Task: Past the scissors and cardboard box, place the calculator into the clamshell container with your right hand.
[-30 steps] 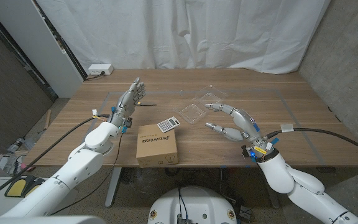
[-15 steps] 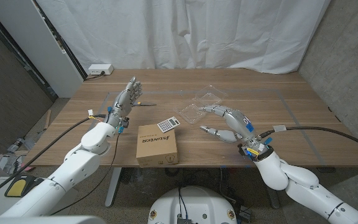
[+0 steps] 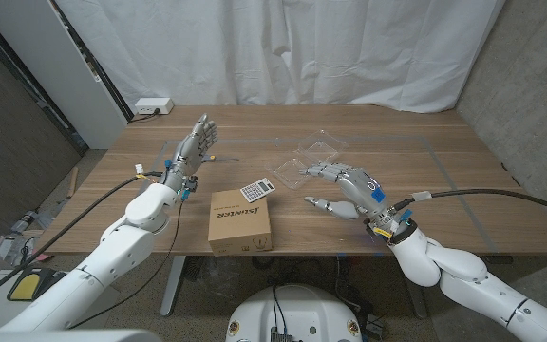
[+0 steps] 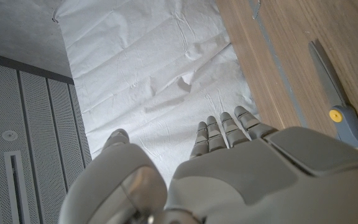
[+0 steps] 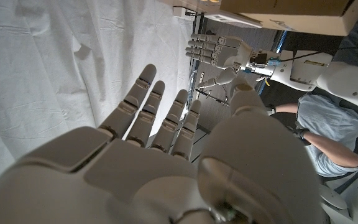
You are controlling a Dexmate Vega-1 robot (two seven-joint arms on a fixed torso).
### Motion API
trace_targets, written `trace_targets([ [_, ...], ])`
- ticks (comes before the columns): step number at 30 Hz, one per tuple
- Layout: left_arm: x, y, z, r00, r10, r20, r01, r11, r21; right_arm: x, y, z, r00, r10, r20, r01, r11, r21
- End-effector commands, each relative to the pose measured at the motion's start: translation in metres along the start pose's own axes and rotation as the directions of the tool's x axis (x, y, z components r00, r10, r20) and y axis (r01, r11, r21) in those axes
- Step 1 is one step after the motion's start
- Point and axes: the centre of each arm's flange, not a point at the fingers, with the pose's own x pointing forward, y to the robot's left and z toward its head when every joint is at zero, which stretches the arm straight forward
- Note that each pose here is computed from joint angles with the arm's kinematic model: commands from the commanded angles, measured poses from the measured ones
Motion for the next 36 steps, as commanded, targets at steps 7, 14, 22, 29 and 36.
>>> trace_targets([
  [7,0.005,0.004,0.005,1.000,-0.010,0.008,0.010,1.000,-0.004,0.003,0.012,-0.005,0.999,0.047,0.020,-0.044,0.994,-0.097],
  [14,0.001,0.009,0.004,1.000,0.003,0.014,-0.003,1.000,-0.018,0.005,0.020,-0.003,0.997,0.061,0.040,-0.056,0.991,-0.118],
  [22,-0.002,0.009,-0.002,1.000,0.000,-0.007,0.000,1.000,-0.025,0.008,0.026,-0.001,0.995,0.080,0.056,-0.072,0.990,-0.125],
  [29,-0.007,0.011,-0.002,1.000,0.002,0.001,-0.002,1.000,-0.019,0.012,0.030,-0.002,0.993,0.095,0.073,-0.085,0.987,-0.134],
  [36,-0.011,0.012,-0.005,1.000,0.000,-0.017,0.000,1.000,-0.020,0.016,0.035,-0.005,0.990,0.117,0.077,-0.107,0.986,-0.129],
])
